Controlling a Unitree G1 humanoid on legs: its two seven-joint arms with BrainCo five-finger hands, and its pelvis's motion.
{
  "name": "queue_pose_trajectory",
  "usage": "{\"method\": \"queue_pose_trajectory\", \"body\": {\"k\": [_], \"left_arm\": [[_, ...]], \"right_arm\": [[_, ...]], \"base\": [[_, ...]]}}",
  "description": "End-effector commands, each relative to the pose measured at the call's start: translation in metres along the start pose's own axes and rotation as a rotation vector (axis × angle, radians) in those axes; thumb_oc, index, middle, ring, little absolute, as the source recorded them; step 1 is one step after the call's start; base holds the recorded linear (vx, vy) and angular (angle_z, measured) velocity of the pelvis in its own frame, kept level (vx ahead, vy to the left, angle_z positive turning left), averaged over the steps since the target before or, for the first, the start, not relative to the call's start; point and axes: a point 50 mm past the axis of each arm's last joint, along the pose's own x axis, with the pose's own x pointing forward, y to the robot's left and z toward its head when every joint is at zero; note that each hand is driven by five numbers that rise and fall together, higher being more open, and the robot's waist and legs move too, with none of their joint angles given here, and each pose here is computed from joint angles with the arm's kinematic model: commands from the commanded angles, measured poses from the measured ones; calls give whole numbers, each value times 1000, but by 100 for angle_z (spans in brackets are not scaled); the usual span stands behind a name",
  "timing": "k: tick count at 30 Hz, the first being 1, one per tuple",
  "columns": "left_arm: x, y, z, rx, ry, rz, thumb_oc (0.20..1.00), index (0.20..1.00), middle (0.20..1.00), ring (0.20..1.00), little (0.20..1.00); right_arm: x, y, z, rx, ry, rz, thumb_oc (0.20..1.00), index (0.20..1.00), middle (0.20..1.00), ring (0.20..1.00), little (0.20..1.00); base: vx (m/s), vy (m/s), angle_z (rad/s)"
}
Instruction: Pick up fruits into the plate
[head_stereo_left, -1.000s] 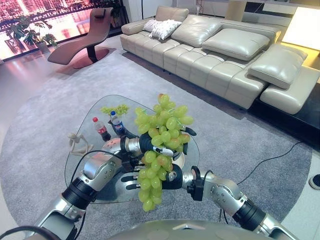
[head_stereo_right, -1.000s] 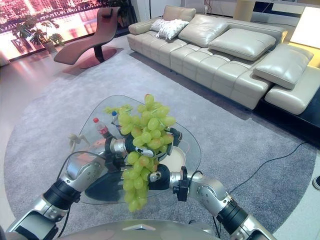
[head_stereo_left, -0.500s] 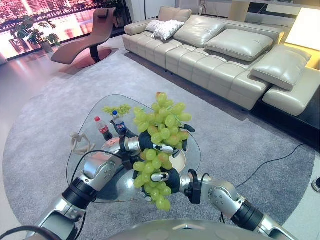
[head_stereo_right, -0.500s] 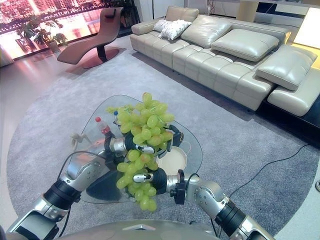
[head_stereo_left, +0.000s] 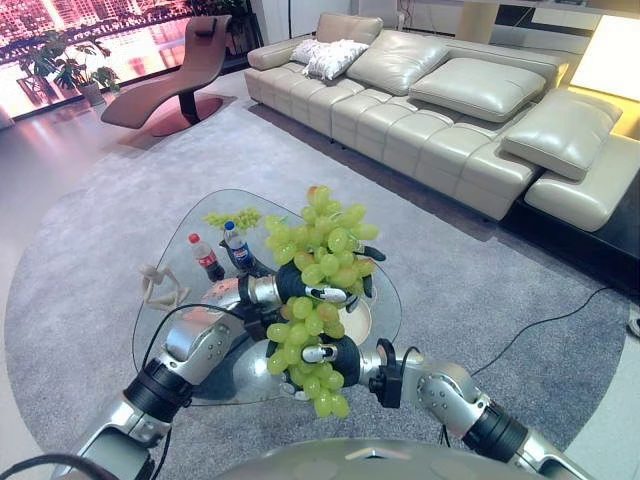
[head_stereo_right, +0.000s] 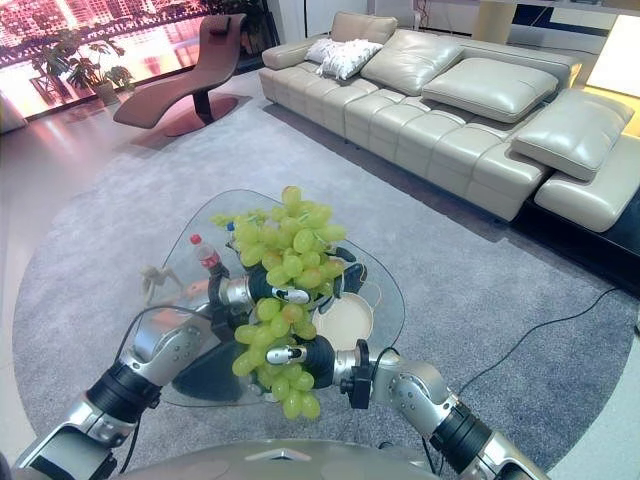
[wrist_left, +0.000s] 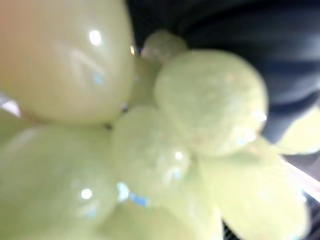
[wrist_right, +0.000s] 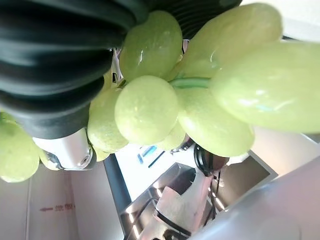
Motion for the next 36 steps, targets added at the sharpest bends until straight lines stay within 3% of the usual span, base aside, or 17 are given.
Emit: {"method": "queue_pose_trajectory", "body": {"k": [1,11,22,27,36], "left_arm": [[-3,12,4,12,-40,53,1000,1000,1000,1000,1000],[-43,21,-15,-48,-31,245,1000,1000,1000,1000,1000],[-137,34,-79,-144,149,821,1000,1000,1000,1000,1000],[-163,34,-110,-179,294,963,1000,1000,1000,1000,1000],[-167,45,-149,-187,489,1133,1000,1000,1000,1000,1000]], "right_arm": [[17,22,44,-127,-261,135,200,200,200,200,200],[-45,-7,43,-182,-310,-153,200,200,200,200,200],[-152,-38,51,-382,-271,-711,200,200,200,200,200],[-183,-48,78,-505,-272,-916,200,200,200,200,200],[-207,-54,171,-785,-354,-1241,200,200,200,200,200]], "base": [[49,36,6],[37,38,11],[60,70,20],[8,47,22],[-159,47,26]]}}
